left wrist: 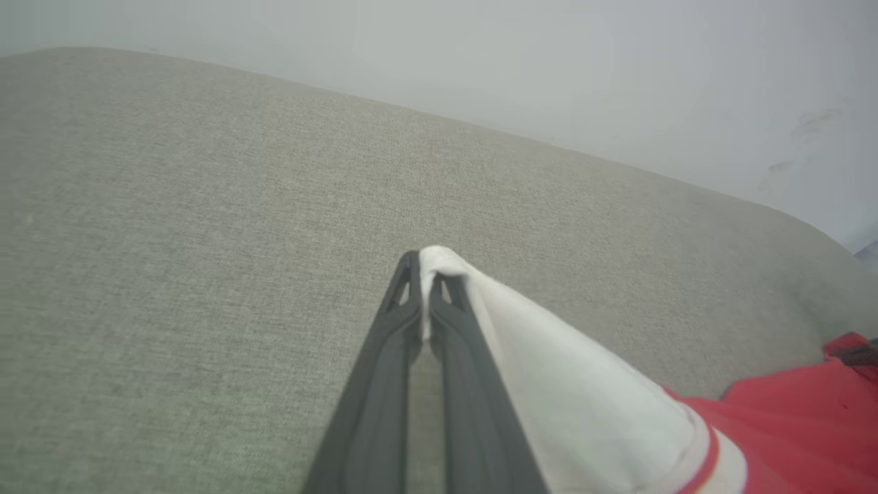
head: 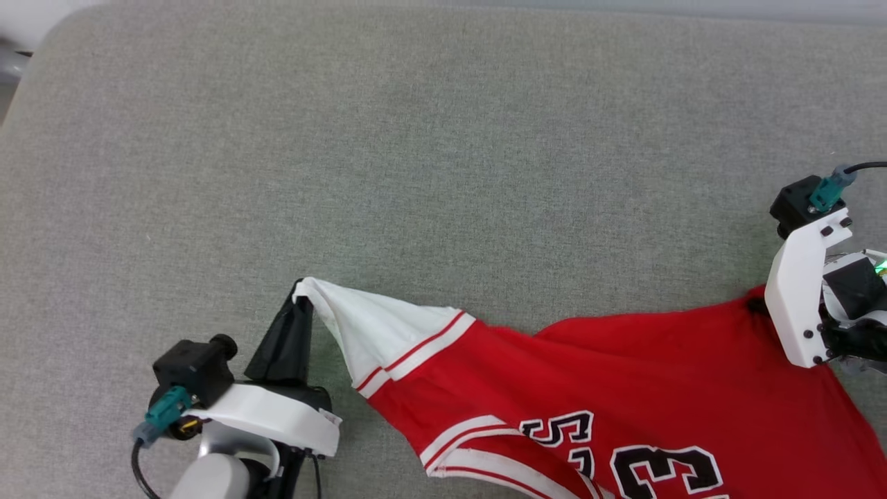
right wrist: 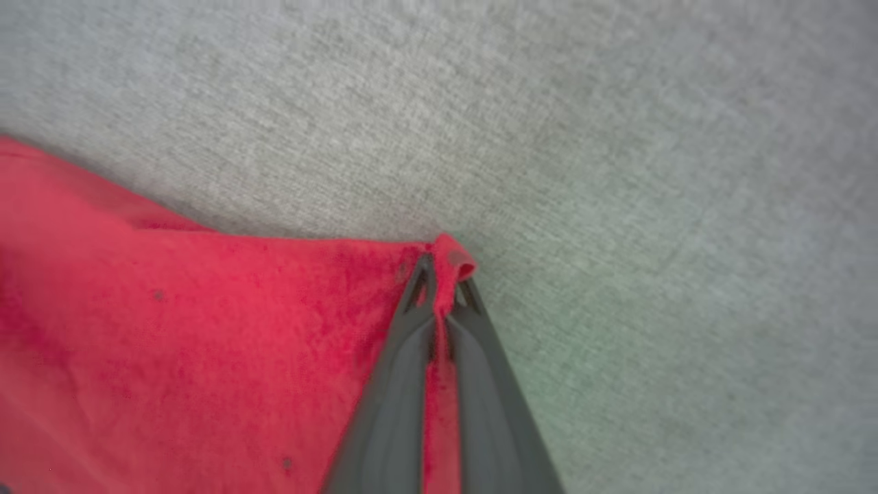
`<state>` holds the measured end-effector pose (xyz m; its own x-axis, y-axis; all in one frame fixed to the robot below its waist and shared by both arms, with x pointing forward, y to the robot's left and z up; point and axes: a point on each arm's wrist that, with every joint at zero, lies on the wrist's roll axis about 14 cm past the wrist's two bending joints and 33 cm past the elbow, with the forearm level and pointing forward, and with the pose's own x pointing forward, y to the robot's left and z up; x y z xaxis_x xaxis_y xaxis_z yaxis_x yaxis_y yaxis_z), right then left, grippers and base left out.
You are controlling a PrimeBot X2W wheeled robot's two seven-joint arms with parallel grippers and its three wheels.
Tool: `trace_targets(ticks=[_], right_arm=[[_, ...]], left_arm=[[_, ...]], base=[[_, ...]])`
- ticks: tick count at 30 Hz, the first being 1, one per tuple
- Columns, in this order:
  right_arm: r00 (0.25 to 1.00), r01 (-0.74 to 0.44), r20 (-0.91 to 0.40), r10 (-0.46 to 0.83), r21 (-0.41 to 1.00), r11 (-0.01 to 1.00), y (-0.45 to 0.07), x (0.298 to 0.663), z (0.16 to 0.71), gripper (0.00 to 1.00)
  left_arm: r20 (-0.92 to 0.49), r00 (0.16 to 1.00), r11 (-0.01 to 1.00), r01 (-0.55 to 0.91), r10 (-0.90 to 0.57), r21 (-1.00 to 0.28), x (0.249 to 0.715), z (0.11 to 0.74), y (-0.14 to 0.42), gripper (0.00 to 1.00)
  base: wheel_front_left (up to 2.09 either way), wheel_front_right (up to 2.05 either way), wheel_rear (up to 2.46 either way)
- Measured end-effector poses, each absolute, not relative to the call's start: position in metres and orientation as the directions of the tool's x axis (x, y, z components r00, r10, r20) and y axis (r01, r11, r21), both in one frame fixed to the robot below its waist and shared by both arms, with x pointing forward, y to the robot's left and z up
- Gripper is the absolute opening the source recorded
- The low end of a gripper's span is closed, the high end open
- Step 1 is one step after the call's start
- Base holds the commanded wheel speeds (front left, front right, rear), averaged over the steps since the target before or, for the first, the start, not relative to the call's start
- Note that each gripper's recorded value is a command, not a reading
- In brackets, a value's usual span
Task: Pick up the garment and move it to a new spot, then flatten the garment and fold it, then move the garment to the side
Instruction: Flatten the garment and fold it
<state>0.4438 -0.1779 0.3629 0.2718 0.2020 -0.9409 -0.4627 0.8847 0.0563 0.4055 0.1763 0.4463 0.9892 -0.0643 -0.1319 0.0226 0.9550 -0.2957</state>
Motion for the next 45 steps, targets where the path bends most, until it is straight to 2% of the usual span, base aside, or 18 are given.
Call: trace_targets(ticks=[5,14,22,29,37,42,45], right_arm=[[0.414,-0.442,-0.884,0.219,0.015,0.897,-0.179,0.465,0.393,0.00],[0.722,-0.340,-0.668,0.180,-0.115,0.933,-0.201,0.514,0.489,0.00],[0.895,-0.224,-0.429,0.120,-0.202,0.953,-0.218,0.567,0.576,0.00],[0.975,-0.135,-0.203,0.086,-0.242,0.961,-0.223,0.612,0.649,0.00],[0.999,-0.041,0.023,0.048,-0.260,0.965,-0.229,0.648,0.719,0.00],[0.995,-0.029,0.090,0.052,-0.243,0.970,-0.227,0.671,0.731,0.00],[0.995,-0.039,0.081,0.059,-0.232,0.972,-0.223,0.687,0.715,0.00]], left_arm=[[-0.074,0.996,0.965,0.025,-0.046,-0.263,0.414,0.470,0.190,0.00],[0.141,0.985,0.976,0.123,-0.098,-0.180,0.456,0.559,0.194,0.00],[0.283,0.945,0.974,0.201,-0.164,-0.107,0.524,0.644,0.186,0.00],[0.337,0.927,0.980,0.193,-0.168,-0.042,0.586,0.697,0.190,0.00],[0.440,0.887,0.989,0.141,-0.141,0.034,0.635,0.756,0.200,0.00],[0.456,0.883,0.993,0.107,-0.114,0.043,0.663,0.764,0.208,0.00],[0.429,0.898,0.995,0.091,-0.096,0.031,0.681,0.747,0.213,0.00]], base=[[0.00,0.00,0.00],[0.00,0.00,0.00],[0.00,0.00,0.00],[0.00,0.00,0.00],[0.00,0.00,0.00],[0.00,0.00,0.00],[0.00,0.00,0.00]])
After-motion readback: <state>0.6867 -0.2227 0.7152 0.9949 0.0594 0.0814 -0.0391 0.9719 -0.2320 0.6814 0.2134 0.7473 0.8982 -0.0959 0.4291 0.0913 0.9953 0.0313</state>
